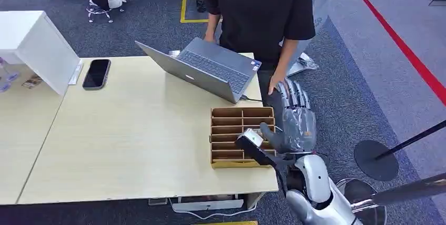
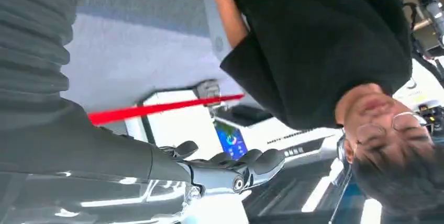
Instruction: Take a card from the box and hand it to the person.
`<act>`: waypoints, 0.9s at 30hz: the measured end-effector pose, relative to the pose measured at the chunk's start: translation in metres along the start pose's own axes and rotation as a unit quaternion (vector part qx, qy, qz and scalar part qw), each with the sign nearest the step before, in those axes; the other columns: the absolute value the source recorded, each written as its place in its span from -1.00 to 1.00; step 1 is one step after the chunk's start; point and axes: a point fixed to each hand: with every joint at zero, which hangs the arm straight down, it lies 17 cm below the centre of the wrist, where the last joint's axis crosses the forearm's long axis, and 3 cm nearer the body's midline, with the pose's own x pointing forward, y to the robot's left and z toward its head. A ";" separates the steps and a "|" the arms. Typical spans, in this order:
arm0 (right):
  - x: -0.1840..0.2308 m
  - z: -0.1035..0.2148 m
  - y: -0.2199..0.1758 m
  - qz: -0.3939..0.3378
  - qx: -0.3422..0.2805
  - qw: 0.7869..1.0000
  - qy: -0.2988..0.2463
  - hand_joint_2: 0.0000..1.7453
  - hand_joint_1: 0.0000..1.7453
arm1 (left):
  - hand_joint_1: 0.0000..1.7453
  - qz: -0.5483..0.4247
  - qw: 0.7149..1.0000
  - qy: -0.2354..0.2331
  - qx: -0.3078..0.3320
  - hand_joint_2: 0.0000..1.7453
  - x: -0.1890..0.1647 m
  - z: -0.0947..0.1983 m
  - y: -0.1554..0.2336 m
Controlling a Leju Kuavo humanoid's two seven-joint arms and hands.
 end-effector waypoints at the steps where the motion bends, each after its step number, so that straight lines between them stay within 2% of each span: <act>1: 0.000 -0.002 -0.001 0.008 0.001 1.000 -0.004 1.00 -1.00 | -1.00 -0.001 1.000 -0.001 -0.001 -1.00 0.001 0.000 0.000; 11: -0.008 -0.008 0.012 0.046 0.047 0.998 -0.009 1.00 -1.00 | -1.00 -0.008 1.000 -0.004 -0.002 -1.00 0.006 -0.001 0.000; 14: -0.011 -0.008 0.021 0.049 0.075 0.996 -0.004 1.00 -0.90 | -1.00 -0.011 1.000 -0.005 -0.003 -1.00 0.007 -0.001 0.000; 17: -0.015 -0.007 0.031 0.056 0.105 0.993 0.001 1.00 -0.58 | -1.00 -0.013 1.000 -0.006 -0.003 -1.00 0.008 -0.001 0.000; 20: -0.017 -0.005 0.037 0.059 0.121 0.991 0.003 1.00 -0.48 | -1.00 -0.013 1.000 -0.006 -0.003 -1.00 0.008 -0.001 0.000; 21: -0.017 -0.004 0.040 0.059 0.127 0.990 0.003 1.00 -0.28 | -1.00 -0.013 1.000 -0.006 -0.003 -1.00 0.008 -0.001 0.000; 22: -0.017 -0.003 0.040 0.060 0.129 0.990 0.002 1.00 -0.18 | -1.00 -0.013 1.000 -0.006 -0.003 -1.00 0.008 -0.002 0.000; 23: -0.017 -0.003 0.041 0.060 0.132 0.989 0.003 1.00 0.28 | -1.00 -0.013 1.000 -0.006 -0.004 -1.00 0.008 -0.002 0.000; 24: -0.017 -0.003 0.042 0.061 0.135 0.989 0.002 1.00 0.56 | -1.00 -0.013 1.000 -0.006 -0.004 -1.00 0.008 -0.001 0.000; 27: -0.017 -0.001 0.046 0.063 0.146 0.987 0.001 1.00 0.44 | -1.00 -0.013 1.000 -0.007 -0.004 -1.00 0.009 -0.002 0.000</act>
